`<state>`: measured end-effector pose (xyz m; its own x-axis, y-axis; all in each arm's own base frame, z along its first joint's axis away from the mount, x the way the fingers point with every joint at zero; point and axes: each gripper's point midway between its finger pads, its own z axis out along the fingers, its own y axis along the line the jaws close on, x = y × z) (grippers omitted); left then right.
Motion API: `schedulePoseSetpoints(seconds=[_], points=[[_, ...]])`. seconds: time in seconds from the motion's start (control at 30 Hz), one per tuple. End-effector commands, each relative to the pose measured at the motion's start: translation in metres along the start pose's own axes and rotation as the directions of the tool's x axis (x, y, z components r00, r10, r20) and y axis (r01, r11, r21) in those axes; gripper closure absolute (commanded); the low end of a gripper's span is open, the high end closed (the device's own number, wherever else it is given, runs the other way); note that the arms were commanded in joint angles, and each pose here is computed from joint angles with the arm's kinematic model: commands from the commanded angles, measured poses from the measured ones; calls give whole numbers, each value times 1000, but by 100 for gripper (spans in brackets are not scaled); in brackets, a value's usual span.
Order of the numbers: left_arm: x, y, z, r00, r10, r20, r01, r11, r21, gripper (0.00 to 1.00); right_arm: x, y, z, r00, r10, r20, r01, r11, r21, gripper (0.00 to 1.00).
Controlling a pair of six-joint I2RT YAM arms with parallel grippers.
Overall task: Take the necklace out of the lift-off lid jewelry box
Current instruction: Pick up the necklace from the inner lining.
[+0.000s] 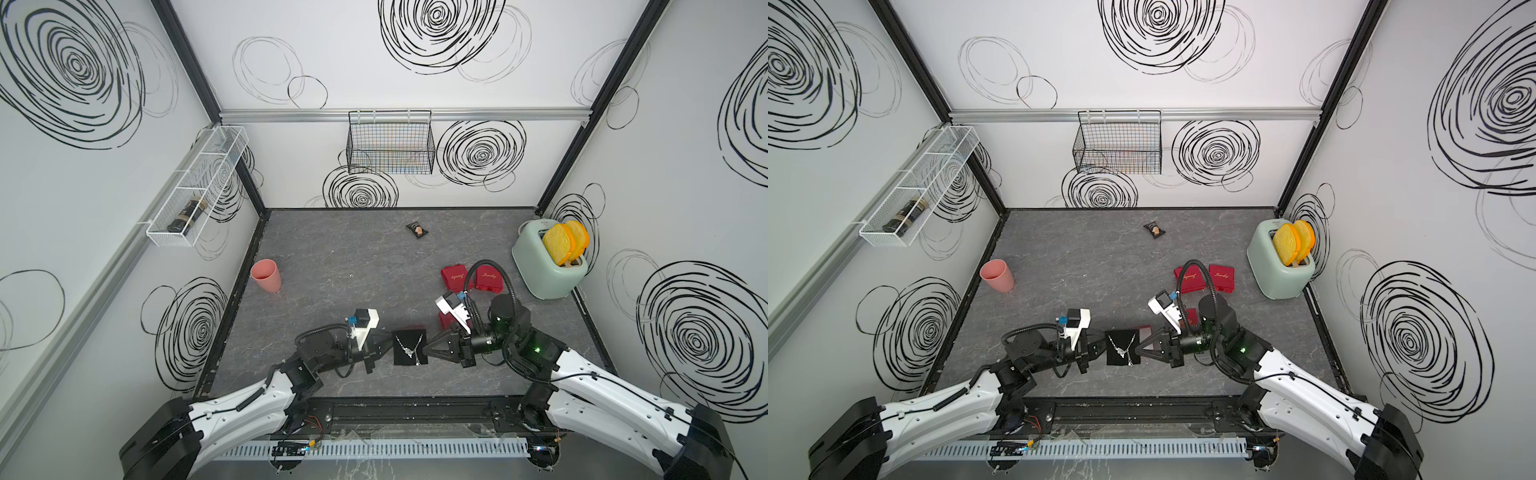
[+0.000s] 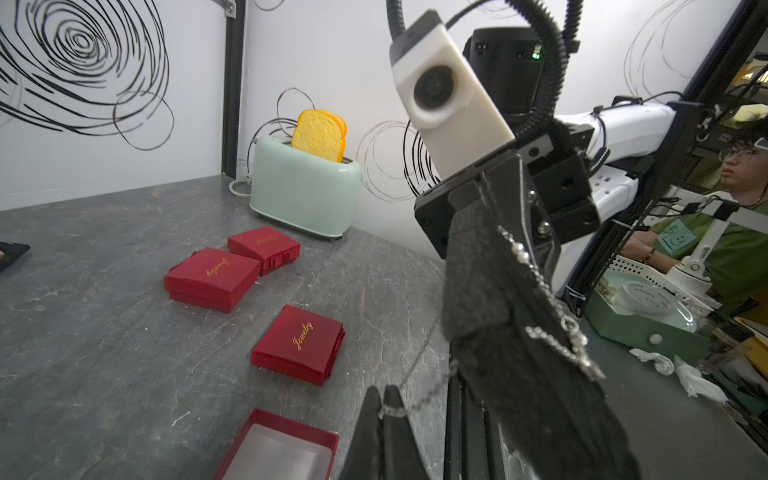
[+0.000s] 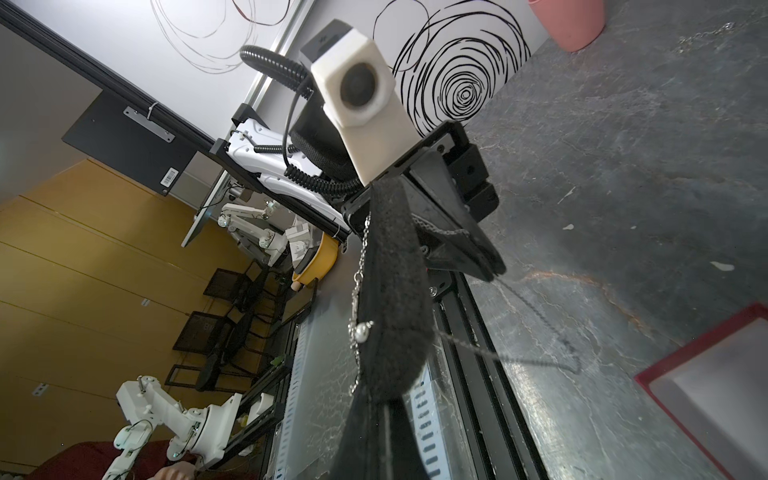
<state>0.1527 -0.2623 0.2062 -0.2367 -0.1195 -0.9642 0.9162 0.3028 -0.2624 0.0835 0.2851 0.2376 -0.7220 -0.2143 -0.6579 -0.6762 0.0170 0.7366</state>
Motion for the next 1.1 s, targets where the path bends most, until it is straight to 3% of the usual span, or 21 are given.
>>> schedulePoseSetpoints(seconds=[0.0,0.43,0.7,1.07], points=[[-32,2,1,995,63,83,-60,997,-38,100,0,5,-3,1000,-19,8,19,1000,-1,98],[-66,17,-4,982,128,142,-113,988,-106,100,21,-13,-9,999,52,6,-52,998,43,99],[-88,5,-12,969,163,183,-150,985,-85,100,19,-20,-12,998,50,42,-53,996,65,99],[-108,9,1,962,195,193,-182,980,-84,100,50,-30,9,986,129,-105,-128,992,14,100]])
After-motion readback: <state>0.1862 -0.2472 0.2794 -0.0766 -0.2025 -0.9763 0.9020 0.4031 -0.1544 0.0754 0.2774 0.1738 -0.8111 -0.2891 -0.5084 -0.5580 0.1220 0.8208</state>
